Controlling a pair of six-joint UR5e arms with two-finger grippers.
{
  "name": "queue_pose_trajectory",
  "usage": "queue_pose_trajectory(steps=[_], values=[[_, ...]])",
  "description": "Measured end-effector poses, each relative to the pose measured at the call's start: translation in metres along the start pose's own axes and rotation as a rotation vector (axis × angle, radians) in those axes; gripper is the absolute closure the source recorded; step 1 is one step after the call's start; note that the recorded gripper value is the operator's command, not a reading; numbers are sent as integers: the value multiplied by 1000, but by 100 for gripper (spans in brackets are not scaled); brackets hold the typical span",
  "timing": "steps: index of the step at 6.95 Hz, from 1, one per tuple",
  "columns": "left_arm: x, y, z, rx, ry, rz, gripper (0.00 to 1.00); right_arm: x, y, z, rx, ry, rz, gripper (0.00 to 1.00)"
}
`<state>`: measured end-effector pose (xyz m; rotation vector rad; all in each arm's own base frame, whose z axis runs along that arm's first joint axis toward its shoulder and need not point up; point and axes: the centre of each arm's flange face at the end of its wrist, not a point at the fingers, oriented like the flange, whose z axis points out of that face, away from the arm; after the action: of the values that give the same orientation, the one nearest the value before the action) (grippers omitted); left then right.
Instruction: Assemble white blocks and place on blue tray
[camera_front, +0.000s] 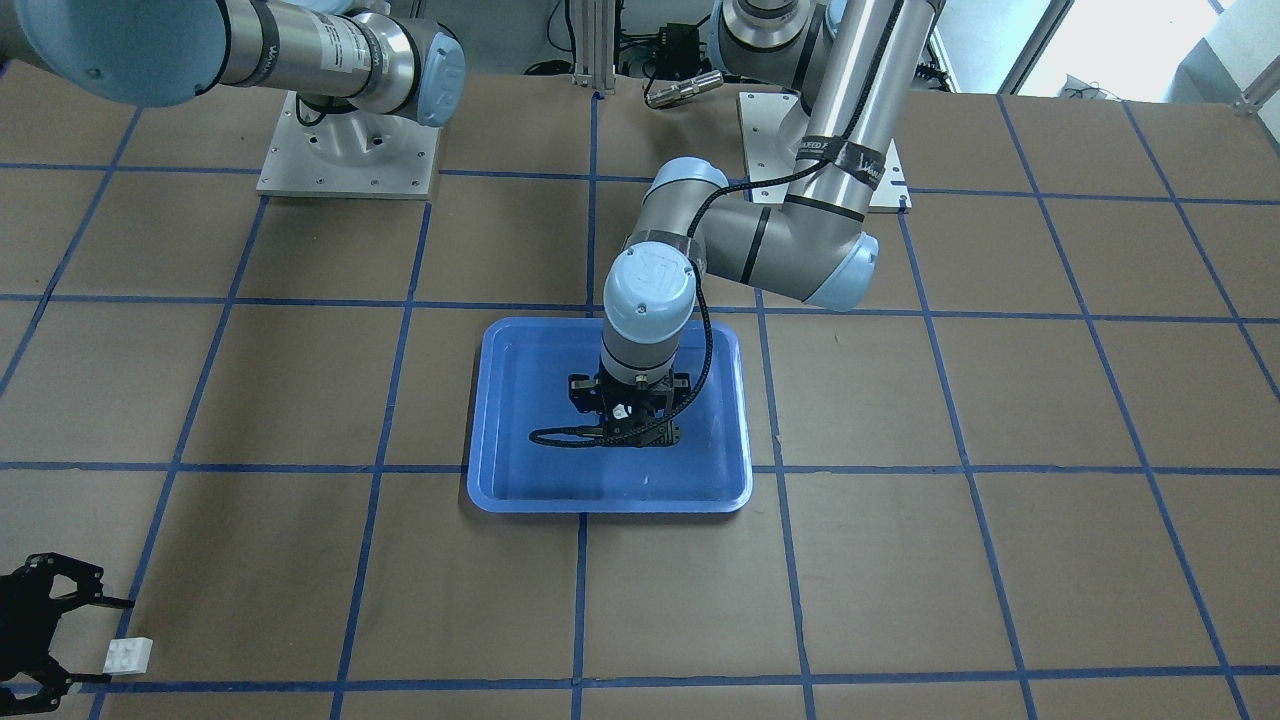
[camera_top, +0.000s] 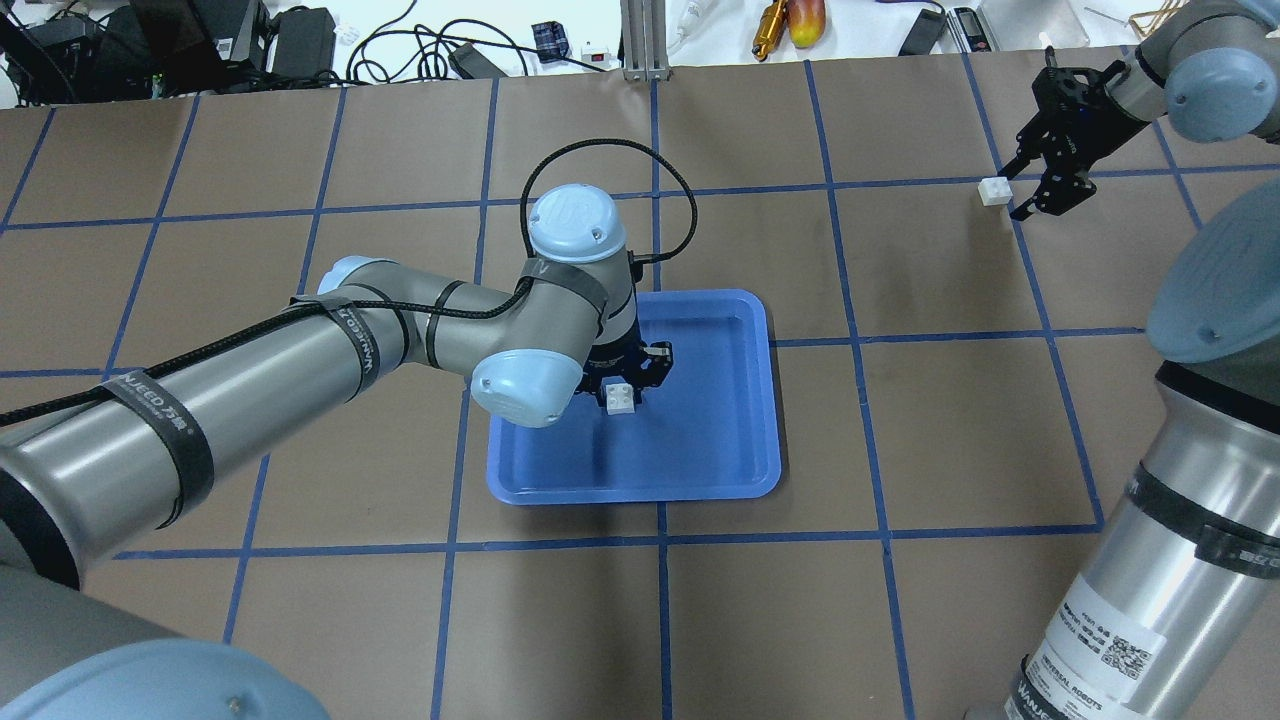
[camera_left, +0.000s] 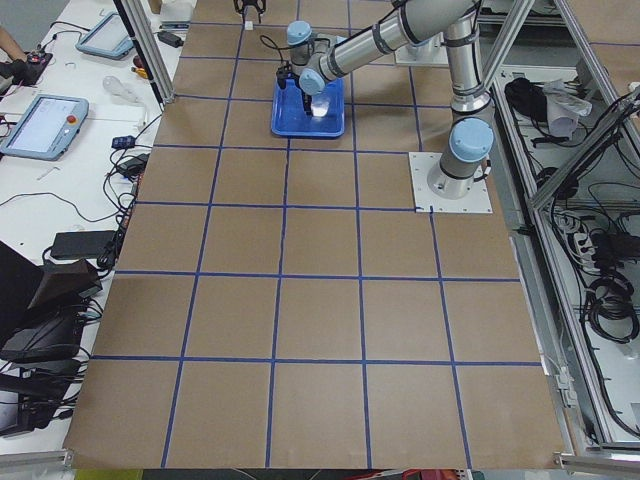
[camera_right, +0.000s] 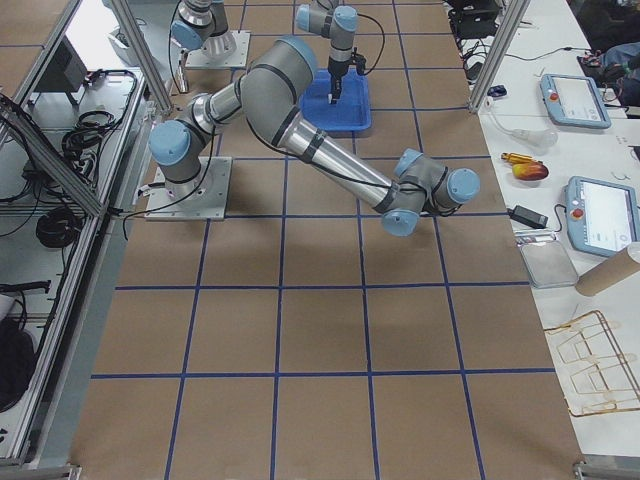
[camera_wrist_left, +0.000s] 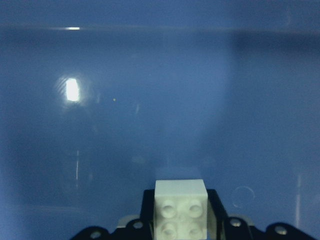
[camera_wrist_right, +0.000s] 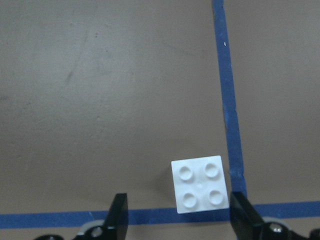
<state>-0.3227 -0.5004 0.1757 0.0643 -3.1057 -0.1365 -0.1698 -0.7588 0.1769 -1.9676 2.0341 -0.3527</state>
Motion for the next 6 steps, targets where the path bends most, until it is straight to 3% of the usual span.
queue_pose_trajectory(steps=[3, 4, 6], values=[[-14, -11, -24, 22, 14, -36, 11, 0, 0, 0, -1, 0, 3, 29], [-25, -14, -39, 20, 21, -57, 8, 0, 0, 0, -1, 0, 3, 44], [-41, -12, -72, 19, 27, -78, 6, 0, -1, 1, -5, -3, 4, 94]])
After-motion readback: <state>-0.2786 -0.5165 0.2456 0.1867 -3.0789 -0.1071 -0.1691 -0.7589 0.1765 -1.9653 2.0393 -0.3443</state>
